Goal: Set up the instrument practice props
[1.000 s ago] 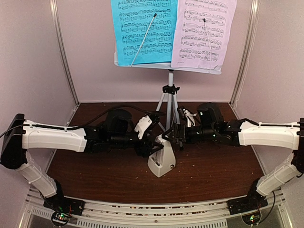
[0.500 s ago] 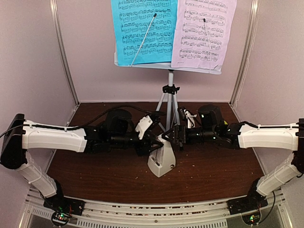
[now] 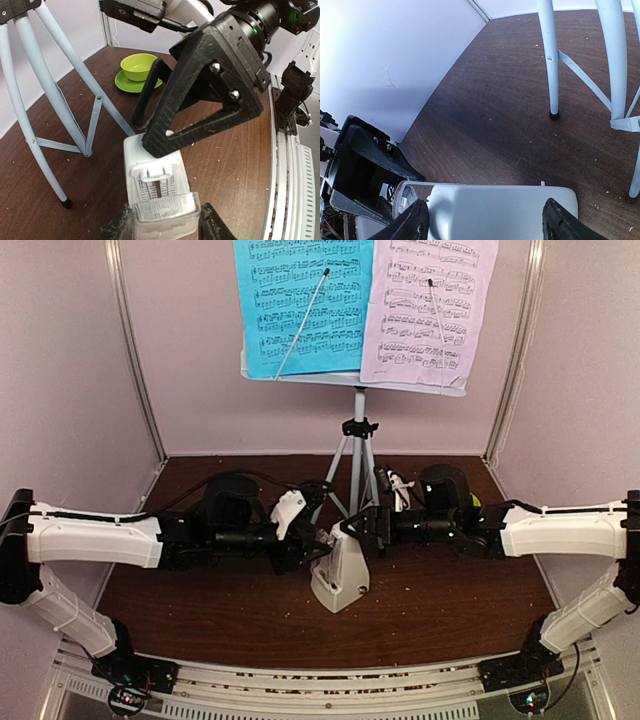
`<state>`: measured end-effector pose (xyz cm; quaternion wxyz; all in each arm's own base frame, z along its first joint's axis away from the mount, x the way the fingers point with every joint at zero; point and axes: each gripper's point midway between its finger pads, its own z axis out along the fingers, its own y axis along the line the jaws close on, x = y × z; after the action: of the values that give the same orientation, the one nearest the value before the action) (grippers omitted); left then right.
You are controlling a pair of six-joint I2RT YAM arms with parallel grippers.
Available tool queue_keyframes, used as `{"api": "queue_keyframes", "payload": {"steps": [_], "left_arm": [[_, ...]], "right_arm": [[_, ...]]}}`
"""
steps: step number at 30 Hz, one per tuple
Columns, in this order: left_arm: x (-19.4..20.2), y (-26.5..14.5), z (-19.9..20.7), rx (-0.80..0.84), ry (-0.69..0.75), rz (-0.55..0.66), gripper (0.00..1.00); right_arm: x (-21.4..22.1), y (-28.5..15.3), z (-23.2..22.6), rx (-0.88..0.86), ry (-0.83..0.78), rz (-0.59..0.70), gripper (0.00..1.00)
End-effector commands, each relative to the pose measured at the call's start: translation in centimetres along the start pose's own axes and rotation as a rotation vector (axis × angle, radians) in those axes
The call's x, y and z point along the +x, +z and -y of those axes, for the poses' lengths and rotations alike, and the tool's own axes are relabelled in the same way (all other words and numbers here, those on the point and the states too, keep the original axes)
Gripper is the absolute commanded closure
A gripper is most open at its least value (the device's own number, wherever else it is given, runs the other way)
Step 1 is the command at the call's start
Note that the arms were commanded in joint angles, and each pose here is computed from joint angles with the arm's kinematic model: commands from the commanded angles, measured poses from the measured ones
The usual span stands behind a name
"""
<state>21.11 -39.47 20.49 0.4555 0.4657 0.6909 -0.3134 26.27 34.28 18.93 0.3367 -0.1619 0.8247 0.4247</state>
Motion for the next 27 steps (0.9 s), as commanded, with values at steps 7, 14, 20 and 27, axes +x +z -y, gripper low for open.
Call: {"api": "queue_keyframes", "payload": {"steps": [7, 14, 20, 27], "left_arm": [[-0.8, -3.8, -2.8, -0.112, -0.115, 0.044, 0.9], [5.1, -4.7, -7.4, -0.249, -0.27, -0.194, 0.87], [9.1, -4.1, -11.9, -0.365, -0.355, -0.429, 0.86], [12.5, -2.0, -15.8, -0.385, -0.518, -0.549, 0.86]], "right_arm": [[7.4, 0.0, 6.9, 0.251, 0.025, -0.248, 0.22], [7.5, 0.7, 6.2, 0.217, 0.027, -0.257, 0.22], [7.5, 0.9, 5.9, 0.209, 0.022, -0.267, 0.22], [6.7, 1.0, 5.0, 0.19, 0.016, -0.258, 0.21]]}}
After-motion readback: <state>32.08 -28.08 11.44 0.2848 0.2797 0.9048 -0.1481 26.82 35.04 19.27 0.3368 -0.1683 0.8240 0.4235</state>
